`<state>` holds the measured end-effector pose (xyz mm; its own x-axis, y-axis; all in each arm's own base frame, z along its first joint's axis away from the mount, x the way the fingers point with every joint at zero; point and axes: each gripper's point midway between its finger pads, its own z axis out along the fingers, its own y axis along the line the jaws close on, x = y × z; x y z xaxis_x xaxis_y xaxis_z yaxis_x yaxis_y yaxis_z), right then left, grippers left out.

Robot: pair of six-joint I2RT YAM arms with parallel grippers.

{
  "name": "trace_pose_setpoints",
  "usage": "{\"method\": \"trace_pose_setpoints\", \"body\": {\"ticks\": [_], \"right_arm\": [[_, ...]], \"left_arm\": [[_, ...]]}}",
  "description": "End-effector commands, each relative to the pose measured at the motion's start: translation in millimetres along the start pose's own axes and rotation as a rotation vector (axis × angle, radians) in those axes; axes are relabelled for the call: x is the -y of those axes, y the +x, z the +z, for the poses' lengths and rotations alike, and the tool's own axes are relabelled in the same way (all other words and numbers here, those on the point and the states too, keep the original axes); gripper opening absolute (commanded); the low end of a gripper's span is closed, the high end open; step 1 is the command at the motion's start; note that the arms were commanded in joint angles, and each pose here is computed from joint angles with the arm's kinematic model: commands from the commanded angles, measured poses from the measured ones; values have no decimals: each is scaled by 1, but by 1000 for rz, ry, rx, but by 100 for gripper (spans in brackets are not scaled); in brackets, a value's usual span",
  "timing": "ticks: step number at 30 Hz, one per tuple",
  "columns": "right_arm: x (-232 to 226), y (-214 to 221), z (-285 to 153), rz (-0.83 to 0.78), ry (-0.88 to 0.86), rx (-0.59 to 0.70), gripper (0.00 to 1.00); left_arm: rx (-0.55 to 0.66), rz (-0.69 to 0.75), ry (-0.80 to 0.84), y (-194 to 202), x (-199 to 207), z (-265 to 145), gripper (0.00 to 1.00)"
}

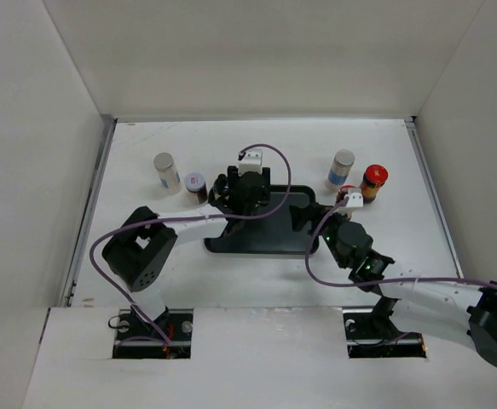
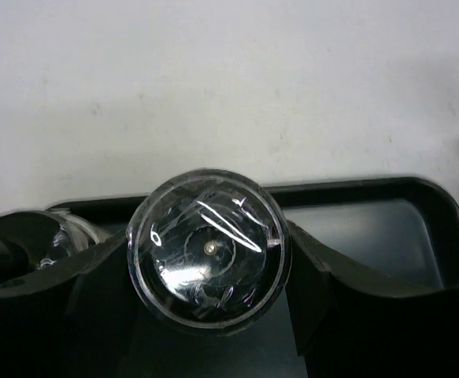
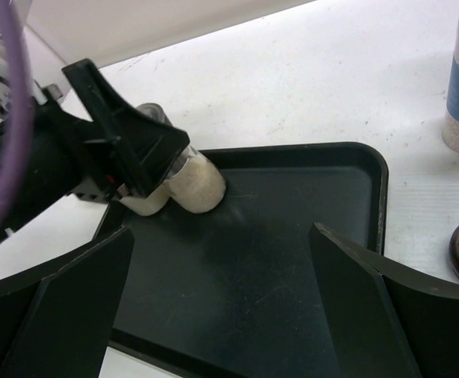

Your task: Organize the condiment bottles

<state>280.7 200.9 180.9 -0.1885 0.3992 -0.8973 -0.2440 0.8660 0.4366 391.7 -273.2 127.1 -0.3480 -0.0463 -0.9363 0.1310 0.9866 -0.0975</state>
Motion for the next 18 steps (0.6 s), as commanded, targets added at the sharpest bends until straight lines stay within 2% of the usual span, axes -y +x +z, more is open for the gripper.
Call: {"method": "trace_pose_setpoints", "body": {"ticks": [1,14,16,18], "right_arm": [[0,-6,2,23,2,32,100],[1,-3,3,22,5,24,100],[1,-2,3,23,5,21,100],[1,-4,3,20,4,26,100]], "left_arm": [[170,-99,28,-59,15,6,36],[180,-89,-71,-48,-6,14,44],[175,-84,-67,-46,-4,13,52],[174,-82,-56,-44,0,10,65]]}}
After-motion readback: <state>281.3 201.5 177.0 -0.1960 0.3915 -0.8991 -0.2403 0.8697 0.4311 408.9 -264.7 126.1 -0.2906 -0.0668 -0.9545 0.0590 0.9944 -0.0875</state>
